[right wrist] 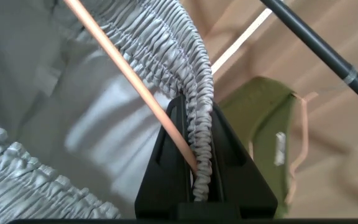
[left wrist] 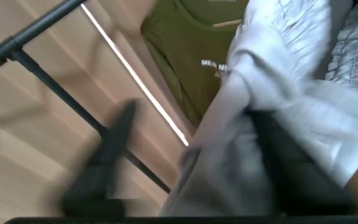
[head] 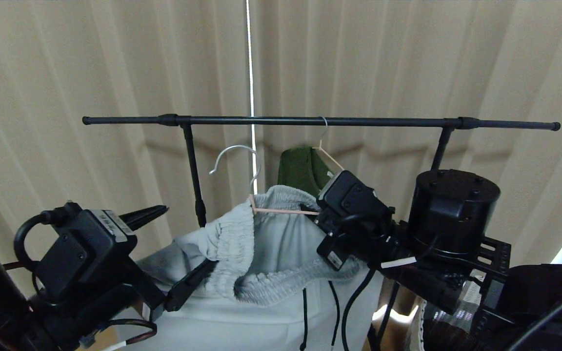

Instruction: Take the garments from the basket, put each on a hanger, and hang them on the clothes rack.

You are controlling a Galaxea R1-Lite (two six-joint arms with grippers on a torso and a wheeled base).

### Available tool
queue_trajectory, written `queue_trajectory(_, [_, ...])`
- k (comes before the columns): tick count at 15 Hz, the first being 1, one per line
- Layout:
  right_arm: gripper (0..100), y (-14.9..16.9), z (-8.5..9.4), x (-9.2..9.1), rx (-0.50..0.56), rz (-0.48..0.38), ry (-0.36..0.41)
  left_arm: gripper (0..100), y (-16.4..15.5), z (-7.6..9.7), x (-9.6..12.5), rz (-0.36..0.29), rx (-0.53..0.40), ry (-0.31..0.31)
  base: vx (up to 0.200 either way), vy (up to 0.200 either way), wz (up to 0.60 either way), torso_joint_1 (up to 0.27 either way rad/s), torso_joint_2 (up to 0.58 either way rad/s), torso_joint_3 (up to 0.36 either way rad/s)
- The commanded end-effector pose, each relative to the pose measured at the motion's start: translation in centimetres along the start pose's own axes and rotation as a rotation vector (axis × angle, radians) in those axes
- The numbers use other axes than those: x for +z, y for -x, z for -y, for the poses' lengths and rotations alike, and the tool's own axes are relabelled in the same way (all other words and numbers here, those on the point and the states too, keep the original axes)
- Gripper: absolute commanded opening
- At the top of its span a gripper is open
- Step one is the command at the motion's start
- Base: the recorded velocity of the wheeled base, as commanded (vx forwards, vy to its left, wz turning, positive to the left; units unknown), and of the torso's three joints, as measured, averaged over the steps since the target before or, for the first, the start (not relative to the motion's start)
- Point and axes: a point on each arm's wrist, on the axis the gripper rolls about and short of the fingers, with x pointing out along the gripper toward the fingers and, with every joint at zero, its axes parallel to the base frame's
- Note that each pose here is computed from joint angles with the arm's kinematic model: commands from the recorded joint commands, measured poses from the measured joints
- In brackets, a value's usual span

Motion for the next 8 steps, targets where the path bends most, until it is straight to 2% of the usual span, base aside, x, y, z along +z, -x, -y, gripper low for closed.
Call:
queue_trajectory(1, [0, 1.0, 1.7, 0.0, -0.052, -0.001, -0.008, 100, 2.3, -0.7, 1.5, 0.101, 0.043, 0.003, 0.0, 0.0, 0.0, 0.0, 0.0, 0.0])
queue_trajectory(4, [0, 2.6, 3.3, -0.4, -0.116, -0.017, -0.016, 100, 3.6, -0.9, 2.3, 0.159, 0.056, 0.0, 0.0, 0.0, 0.0, 0.0, 0.0, 0.0])
queue_trajectory(5, [0, 3.2, 3.8, -0.4, -0.132, -0.018, -0.019, 100, 3.9, -0.9, 2.2, 0.158, 0.057, 0.001, 0.0, 0.0, 0.0, 0.0, 0.0, 0.0])
queue_trajectory(7, [0, 3.8, 4.4, -0.4, -0.15, -0.016, -0.021, 100, 4.2, -0.8, 1.9, 0.152, 0.054, 0.004, 0.0, 0.0, 0.0, 0.0, 0.0, 0.0])
queue_trajectory(8, [0, 5.4, 5.6, -0.5, -0.195, -0.007, -0.031, 100, 5.0, 0.0, -0.1, 0.079, 0.035, 0.016, 0.0, 0.0, 0.0, 0.0, 0.0, 0.0])
